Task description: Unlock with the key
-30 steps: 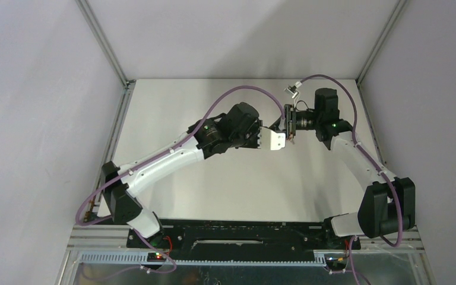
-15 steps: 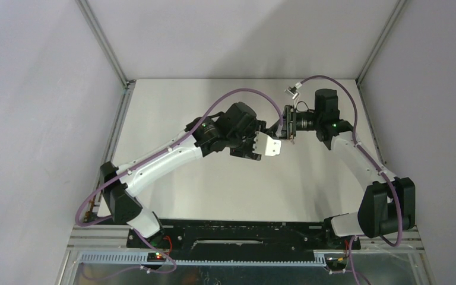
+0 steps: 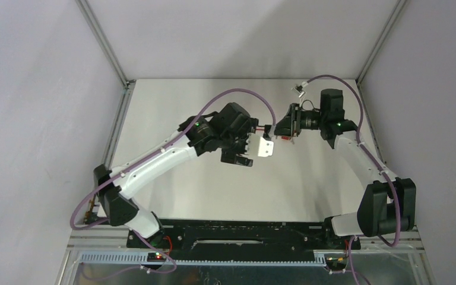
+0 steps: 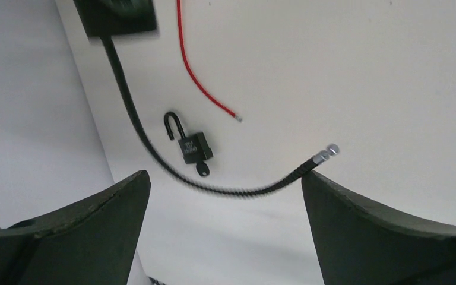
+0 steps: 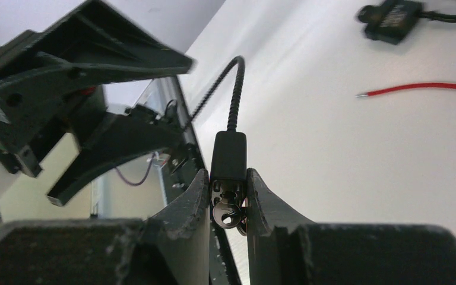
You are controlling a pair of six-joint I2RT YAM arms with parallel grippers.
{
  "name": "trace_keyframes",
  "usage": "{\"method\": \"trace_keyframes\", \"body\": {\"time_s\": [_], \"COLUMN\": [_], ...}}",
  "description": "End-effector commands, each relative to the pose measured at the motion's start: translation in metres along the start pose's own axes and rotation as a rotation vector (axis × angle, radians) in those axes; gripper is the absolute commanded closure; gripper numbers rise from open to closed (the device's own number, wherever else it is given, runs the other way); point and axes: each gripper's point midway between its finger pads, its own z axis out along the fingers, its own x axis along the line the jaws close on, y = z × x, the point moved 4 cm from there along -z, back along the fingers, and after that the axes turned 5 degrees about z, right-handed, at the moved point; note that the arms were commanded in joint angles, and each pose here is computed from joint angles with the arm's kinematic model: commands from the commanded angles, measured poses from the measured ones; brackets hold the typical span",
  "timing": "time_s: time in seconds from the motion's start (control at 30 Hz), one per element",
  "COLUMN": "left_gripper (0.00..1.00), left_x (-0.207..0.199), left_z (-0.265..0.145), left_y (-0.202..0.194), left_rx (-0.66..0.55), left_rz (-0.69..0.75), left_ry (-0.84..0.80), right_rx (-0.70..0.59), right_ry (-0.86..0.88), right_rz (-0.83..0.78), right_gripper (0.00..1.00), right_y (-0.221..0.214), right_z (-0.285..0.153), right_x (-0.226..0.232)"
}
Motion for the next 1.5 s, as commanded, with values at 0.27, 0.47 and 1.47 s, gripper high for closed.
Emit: {"method": "trace_keyframes", "body": {"time_s": [0.27, 0.47, 1.47], "left_gripper": [0.0, 0.0, 0.0], "left_x": [-0.084, -0.086, -0.042], "left_z": [-0.043, -0.045, -0.031], "left_y": [-0.097, -0.103, -0.11], "left_rx": [0.262, 0.255, 0.319], "left_rz": [-0.013, -0.052, -0.402], "left_ry": [-0.102, -0.073, 0.189], "right_rx": [-0.124, -0.067, 0.146], "right_ry": [-0.307, -0.313, -0.534], "right_rz": [0.188, 0.281, 0.415], "right_gripper": [1.0, 1.0, 0.02], "right_y": [0.01, -0.01, -0.078], "right_z": [-0.039, -0.025, -0.015], "right_x": [-0.103, -0.135, -0.19]}}
